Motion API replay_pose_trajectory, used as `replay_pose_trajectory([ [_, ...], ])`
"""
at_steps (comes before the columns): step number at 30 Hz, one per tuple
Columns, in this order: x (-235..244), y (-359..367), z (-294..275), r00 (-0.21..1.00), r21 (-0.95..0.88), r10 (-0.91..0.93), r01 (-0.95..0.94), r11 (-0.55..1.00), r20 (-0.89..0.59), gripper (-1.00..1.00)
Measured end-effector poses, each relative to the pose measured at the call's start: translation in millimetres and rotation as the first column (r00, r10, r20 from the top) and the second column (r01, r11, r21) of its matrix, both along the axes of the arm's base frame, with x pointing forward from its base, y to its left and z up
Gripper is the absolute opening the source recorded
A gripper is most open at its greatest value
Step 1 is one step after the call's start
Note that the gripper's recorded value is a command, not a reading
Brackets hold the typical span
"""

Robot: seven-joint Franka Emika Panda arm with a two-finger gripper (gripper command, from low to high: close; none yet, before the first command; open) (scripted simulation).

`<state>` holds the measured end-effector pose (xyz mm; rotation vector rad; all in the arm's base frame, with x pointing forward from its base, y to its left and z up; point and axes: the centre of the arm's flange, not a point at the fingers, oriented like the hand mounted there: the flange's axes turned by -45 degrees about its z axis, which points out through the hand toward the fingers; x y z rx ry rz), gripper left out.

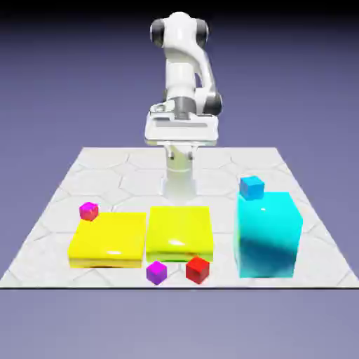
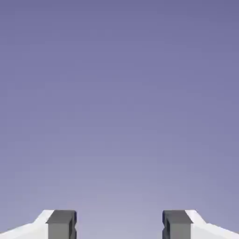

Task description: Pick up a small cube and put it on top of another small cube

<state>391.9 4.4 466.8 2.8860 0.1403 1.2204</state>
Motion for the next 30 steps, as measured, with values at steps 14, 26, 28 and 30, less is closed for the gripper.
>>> replay_pose_trajectory([
  [14,34.0,-24.5,66.4,0.902,-0.068,0.432,-0.431,0.9,0.005,0.0],
  [26,83.3,-57.0,55.5,0.658,-0.091,0.753,-0.751,0.654,-0.017,0.0],
  [28,93.4,-61.0,46.8,0.603,-0.092,0.798,-0.796,0.599,-0.021,0.0],
  [30,103.7,-64.3,36.2,0.545,-0.091,0.838,-0.836,0.541,-0.025,0.0],
])
